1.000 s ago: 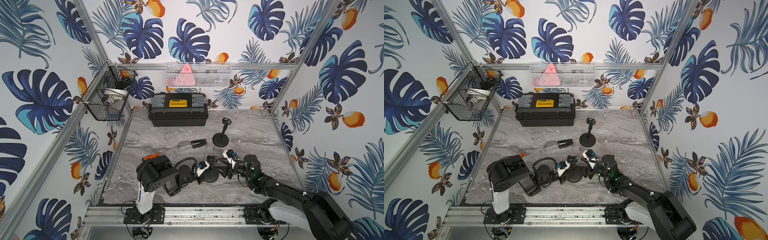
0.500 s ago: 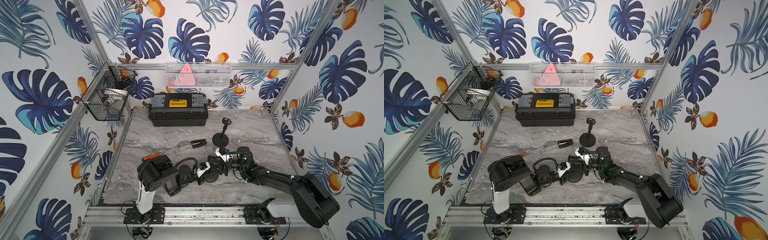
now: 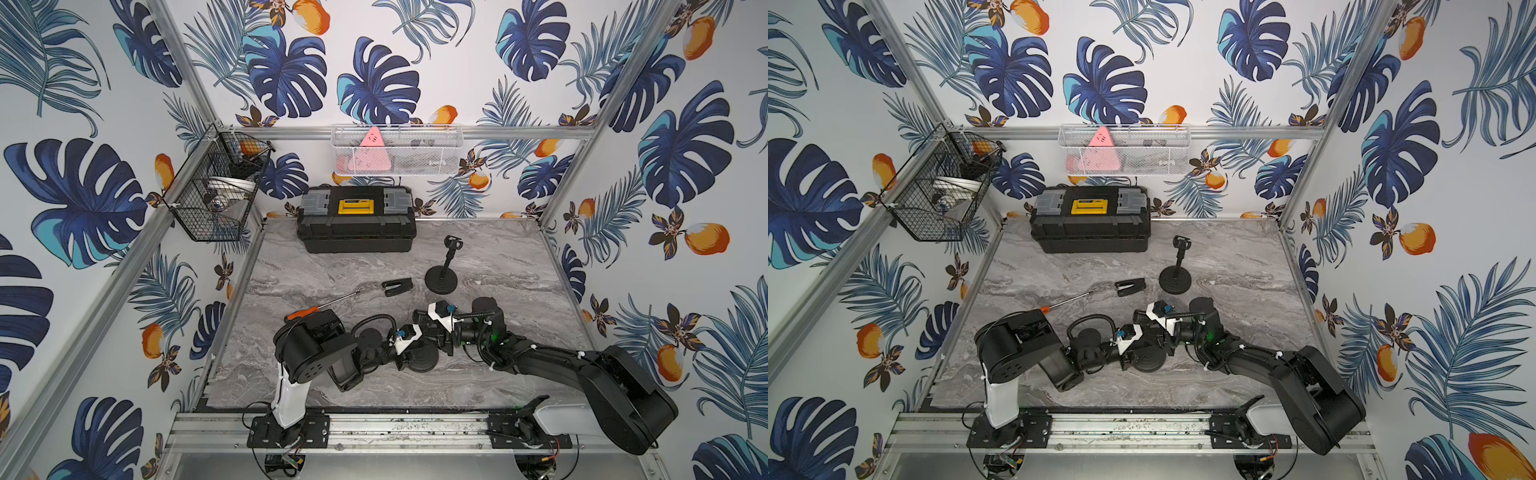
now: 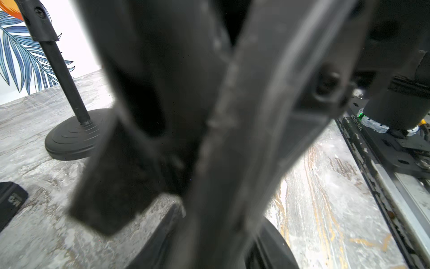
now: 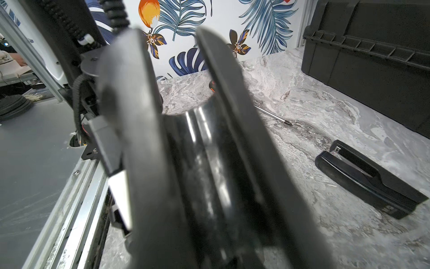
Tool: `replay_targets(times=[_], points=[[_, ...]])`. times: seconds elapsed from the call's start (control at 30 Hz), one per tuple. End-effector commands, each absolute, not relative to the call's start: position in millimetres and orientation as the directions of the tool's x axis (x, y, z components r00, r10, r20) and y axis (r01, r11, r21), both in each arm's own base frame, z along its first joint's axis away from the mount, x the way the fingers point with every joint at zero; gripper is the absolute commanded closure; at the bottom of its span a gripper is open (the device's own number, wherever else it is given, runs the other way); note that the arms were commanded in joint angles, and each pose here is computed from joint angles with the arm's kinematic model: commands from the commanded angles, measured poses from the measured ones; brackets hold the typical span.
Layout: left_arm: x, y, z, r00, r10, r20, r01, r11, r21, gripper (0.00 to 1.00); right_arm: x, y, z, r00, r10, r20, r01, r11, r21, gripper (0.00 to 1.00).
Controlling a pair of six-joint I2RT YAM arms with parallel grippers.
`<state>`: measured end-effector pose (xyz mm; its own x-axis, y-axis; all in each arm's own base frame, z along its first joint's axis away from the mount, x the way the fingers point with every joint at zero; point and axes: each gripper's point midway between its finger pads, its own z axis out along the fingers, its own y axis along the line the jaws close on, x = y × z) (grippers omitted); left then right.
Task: Assemble a microphone stand
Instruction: Screw the microphone stand pole into the microphone stand base.
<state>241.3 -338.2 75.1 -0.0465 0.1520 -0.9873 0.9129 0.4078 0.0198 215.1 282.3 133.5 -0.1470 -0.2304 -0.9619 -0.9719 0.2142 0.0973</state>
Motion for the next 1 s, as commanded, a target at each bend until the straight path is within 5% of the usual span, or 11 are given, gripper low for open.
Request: replay_targets(times=[0.0, 0.43, 0.97], points=[[242.2, -339.2, 83.1, -0.032, 0.128, -0.991, 0.913, 0.407, 0.023, 0.53, 218.2, 277.8, 125.5, -0.169, -0.237, -0.957, -0.954, 0.282, 0.098, 1.0], [245.2, -336.1, 84.8, -0.035, 0.112, -0.993, 0.901, 0.433, 0.017, 0.5, 229.9, 255.8, 119.7, -0.188, -0.184, -0.965, -0.763, 0.646, 0.026, 1.0], [246.1, -333.7, 85.5, -0.033, 0.113, -0.993, 0.895, 0.445, 0.021, 0.53, 230.7, 259.1, 113.4, -0.163, -0.178, -0.97, -0.547, 0.835, -0.062, 1.0]])
